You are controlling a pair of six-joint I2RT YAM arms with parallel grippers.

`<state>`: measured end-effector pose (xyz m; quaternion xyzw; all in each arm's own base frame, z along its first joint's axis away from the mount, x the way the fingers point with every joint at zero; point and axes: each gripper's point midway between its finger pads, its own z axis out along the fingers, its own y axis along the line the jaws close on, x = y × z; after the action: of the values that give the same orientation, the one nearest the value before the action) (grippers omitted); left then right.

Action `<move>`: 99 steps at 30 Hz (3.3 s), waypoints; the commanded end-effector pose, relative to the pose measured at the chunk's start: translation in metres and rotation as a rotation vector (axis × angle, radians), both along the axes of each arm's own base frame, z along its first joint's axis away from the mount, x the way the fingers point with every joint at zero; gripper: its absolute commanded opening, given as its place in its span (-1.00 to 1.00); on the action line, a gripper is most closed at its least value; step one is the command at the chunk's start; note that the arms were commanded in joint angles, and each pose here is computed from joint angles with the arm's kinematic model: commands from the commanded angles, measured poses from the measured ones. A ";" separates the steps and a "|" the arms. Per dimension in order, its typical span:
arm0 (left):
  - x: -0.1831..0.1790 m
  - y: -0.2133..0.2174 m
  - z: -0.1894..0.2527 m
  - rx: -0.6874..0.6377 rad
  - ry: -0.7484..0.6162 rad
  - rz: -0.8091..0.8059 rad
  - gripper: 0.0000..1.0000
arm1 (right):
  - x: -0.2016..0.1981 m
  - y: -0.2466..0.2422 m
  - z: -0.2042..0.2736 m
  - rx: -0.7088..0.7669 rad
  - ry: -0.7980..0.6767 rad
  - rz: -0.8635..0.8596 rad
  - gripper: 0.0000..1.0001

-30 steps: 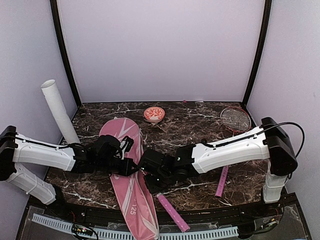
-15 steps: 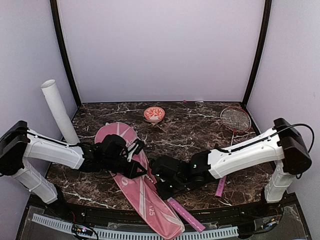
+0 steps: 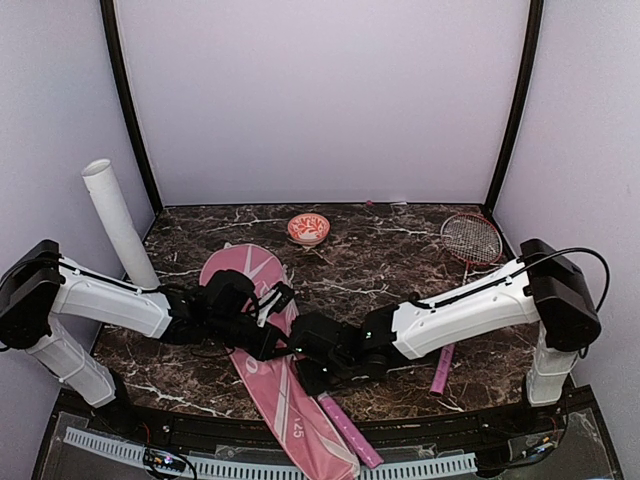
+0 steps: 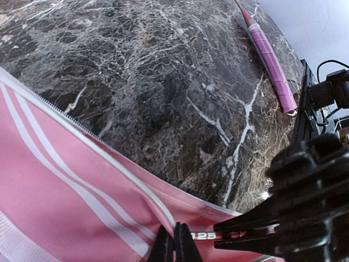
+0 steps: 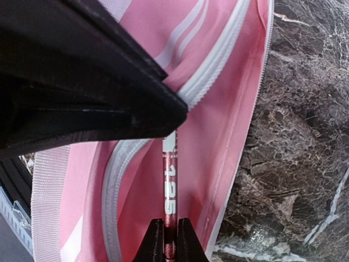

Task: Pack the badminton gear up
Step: Place the racket in the racket bag, then adjust the racket in the racket bag.

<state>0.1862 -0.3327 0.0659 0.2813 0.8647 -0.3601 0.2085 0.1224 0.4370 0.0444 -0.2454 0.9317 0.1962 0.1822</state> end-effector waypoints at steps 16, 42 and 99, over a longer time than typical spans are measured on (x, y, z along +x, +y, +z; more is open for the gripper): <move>0.026 0.027 0.007 0.061 -0.022 0.255 -1.00 | -0.071 -0.041 0.031 0.203 0.258 0.149 0.13; 0.025 0.028 0.011 0.053 -0.024 0.256 -1.00 | -0.136 -0.070 -0.028 0.077 0.491 0.142 -0.16; 0.024 0.010 0.022 0.154 -0.029 0.324 -0.27 | -0.022 0.016 0.017 0.304 0.310 -0.125 -0.77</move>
<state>0.2254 -0.3212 0.0764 0.1305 0.9149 -0.2622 0.2779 0.0769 0.4305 0.0387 -0.1377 0.9368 0.3205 0.0282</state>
